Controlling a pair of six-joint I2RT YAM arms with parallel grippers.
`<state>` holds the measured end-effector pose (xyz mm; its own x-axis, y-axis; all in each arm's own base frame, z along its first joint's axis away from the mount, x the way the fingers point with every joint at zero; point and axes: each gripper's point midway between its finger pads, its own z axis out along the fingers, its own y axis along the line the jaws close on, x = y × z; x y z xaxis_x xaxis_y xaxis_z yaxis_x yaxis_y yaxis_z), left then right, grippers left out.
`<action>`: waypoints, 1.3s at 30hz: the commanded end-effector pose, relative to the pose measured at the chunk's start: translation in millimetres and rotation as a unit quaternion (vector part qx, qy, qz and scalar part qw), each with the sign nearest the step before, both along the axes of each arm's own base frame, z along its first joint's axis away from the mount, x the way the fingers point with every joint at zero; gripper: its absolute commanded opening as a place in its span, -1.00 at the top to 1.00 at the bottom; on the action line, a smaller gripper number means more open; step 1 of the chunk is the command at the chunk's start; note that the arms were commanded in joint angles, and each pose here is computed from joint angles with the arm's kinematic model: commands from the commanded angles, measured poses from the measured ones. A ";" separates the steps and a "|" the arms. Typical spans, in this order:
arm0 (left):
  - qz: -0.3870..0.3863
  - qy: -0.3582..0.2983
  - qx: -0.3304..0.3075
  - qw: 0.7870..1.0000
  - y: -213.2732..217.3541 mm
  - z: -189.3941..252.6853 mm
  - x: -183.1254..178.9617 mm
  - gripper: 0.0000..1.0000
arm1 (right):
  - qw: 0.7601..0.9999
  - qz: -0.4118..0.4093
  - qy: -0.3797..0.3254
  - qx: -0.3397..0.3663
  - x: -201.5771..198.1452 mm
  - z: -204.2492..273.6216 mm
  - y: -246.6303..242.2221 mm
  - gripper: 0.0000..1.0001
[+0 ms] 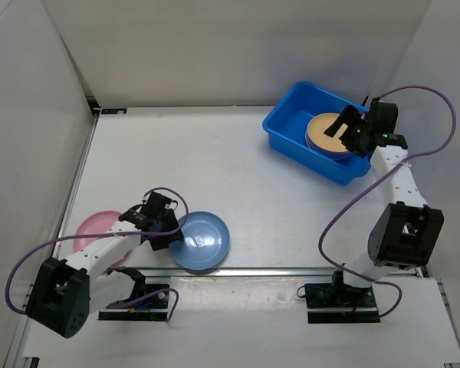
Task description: Place the plates into the plastic bin on the countertop
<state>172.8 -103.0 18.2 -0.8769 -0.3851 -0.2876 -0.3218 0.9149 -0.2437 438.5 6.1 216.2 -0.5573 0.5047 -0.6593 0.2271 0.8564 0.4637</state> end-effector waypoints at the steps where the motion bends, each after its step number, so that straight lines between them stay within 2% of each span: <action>1: -0.013 0.002 -0.017 1.000 -11.4 -6.6 0.6 -0.29 | 1.000 0.009 -0.020 0.007 -6.4 8.7 7.8 -0.97; 2: -0.017 0.006 -0.014 1.000 -11.2 -10.0 -1.1 -0.25 | 1.000 0.005 -0.017 0.004 -9.2 6.1 8.1 -0.97; 4: -0.024 0.003 -0.010 1.000 -14.2 -11.8 0.1 0.04 | 1.000 0.011 -0.018 0.000 -17.0 4.8 14.9 -0.97; 6: -0.030 -0.010 -0.006 0.999 -17.0 -5.7 7.7 0.49 | 1.000 0.026 -0.015 -0.002 -23.6 3.1 23.2 -0.97; 8: -0.030 -0.038 -0.001 0.999 -17.2 6.3 20.4 0.78 | 0.998 0.064 -0.021 -0.006 -32.0 5.9 41.8 -0.98; 10: -0.035 -0.086 -0.012 0.996 -25.7 31.2 42.3 0.81 | 0.994 0.109 -0.027 -0.010 -41.1 8.2 62.6 -0.98; 13: -0.055 -0.181 -0.028 0.982 -38.1 83.8 77.9 0.80 | 0.975 0.216 -0.040 -0.029 -57.7 9.5 104.3 -0.98; 14: -0.066 -0.226 -0.033 0.971 -42.9 113.0 92.7 0.80 | 0.964 0.260 -0.050 -0.039 -65.3 10.0 122.1 -0.98; 16: -0.079 -0.271 -0.039 0.959 -48.6 141.8 107.2 0.80 | 0.945 0.322 -0.049 -0.030 -80.9 4.2 153.3 -0.98; 19: -0.121 -0.338 -0.048 0.932 -61.7 188.4 123.9 0.81 | 0.925 0.378 -0.025 -0.031 -99.0 -11.9 184.5 -0.98; 24: -0.179 -0.352 -0.042 0.918 -76.9 205.5 136.2 0.80 | 0.887 0.459 -0.027 -0.048 -123.6 -25.0 228.1 -0.97; 28: -0.182 -0.346 -0.039 0.919 -79.7 203.4 141.2 0.81 | 0.871 0.488 -0.039 -0.051 -133.3 -23.9 244.2 -0.97; 32: -0.197 -0.352 -0.053 0.914 -87.7 208.8 142.3 0.81 | 0.858 0.512 -0.043 -0.013 -140.4 -22.7 259.2 -0.93; 35: -0.196 -0.363 -0.053 0.909 -87.6 216.9 144.1 0.81 | 0.861 0.508 -0.033 -0.014 -135.2 -24.0 257.9 -0.91; 39: -0.164 -0.366 -0.023 0.916 -73.4 215.4 150.1 0.80 | 0.886 0.457 -0.034 -0.066 -119.4 -14.2 242.0 -0.92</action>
